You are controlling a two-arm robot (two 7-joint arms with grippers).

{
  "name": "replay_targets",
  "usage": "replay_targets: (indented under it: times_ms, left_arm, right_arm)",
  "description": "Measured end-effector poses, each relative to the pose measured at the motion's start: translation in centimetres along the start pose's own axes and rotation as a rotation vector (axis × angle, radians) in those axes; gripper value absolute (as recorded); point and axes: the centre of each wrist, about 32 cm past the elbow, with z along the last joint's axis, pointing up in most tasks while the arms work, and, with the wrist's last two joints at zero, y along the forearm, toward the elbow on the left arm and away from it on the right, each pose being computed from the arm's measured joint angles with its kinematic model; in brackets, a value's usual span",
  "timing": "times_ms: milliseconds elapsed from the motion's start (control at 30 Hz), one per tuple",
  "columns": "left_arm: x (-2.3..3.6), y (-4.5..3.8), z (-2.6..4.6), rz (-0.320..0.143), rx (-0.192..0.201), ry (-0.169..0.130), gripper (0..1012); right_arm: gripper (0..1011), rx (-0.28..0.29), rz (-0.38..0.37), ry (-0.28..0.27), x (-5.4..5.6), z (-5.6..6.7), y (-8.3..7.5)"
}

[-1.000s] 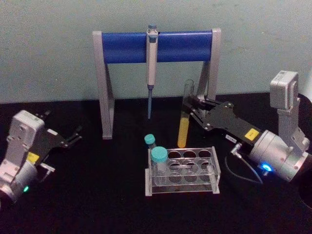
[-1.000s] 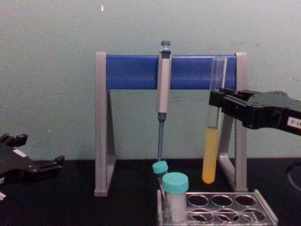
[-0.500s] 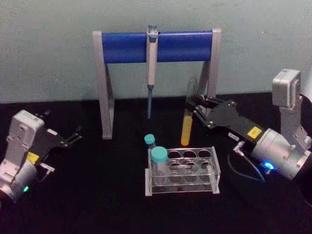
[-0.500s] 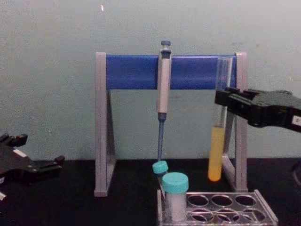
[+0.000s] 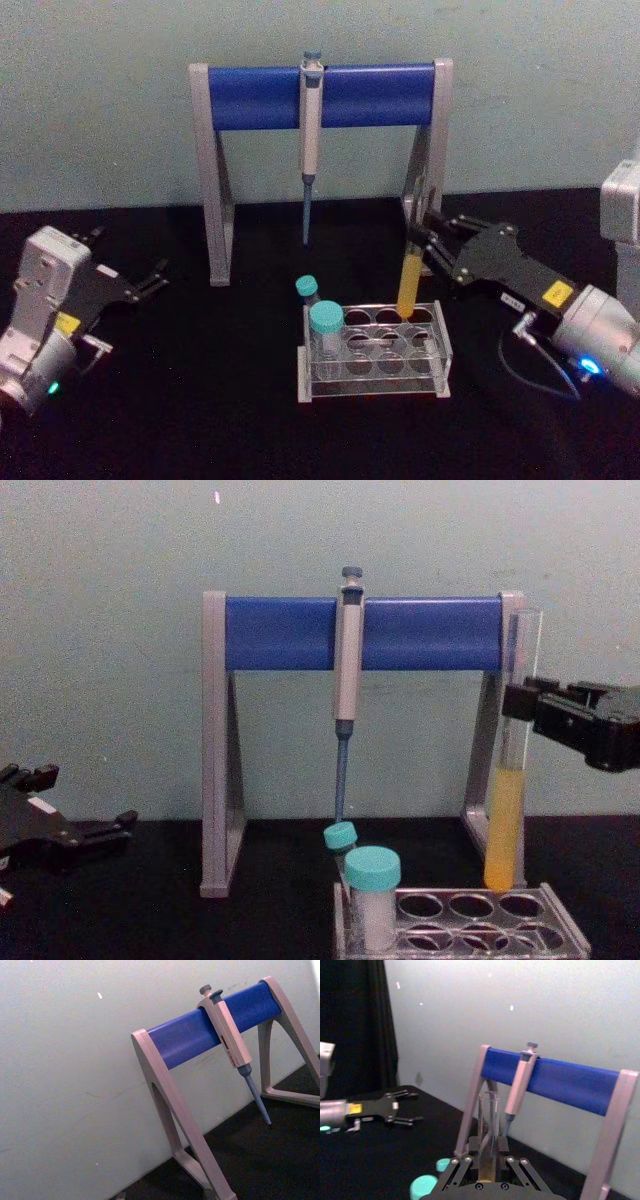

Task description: Pick up the test tube from the test tube rack, shake it, then place it back into the test tube rack.

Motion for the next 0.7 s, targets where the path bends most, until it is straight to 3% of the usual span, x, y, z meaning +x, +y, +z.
replay_targets:
  times_ms: [200, 367, 700]
  left_arm:
    - [0.00, 0.00, 0.00, 0.000, 0.000, 0.000, 1001]
    - [0.00, 0.00, 0.00, 0.000, 0.000, 0.000, 1001]
    - [0.00, 0.00, 0.00, 0.000, 0.000, 0.000, 1001]
  right_arm:
    - [221, 0.002, 0.051, 0.022, -0.9, 0.0, -0.1]
    - [221, 0.012, 0.086, 0.032, -1.3, 0.1, 1.0]
    - [221, 0.031, 0.072, 0.017, -0.6, 0.2, 3.0]
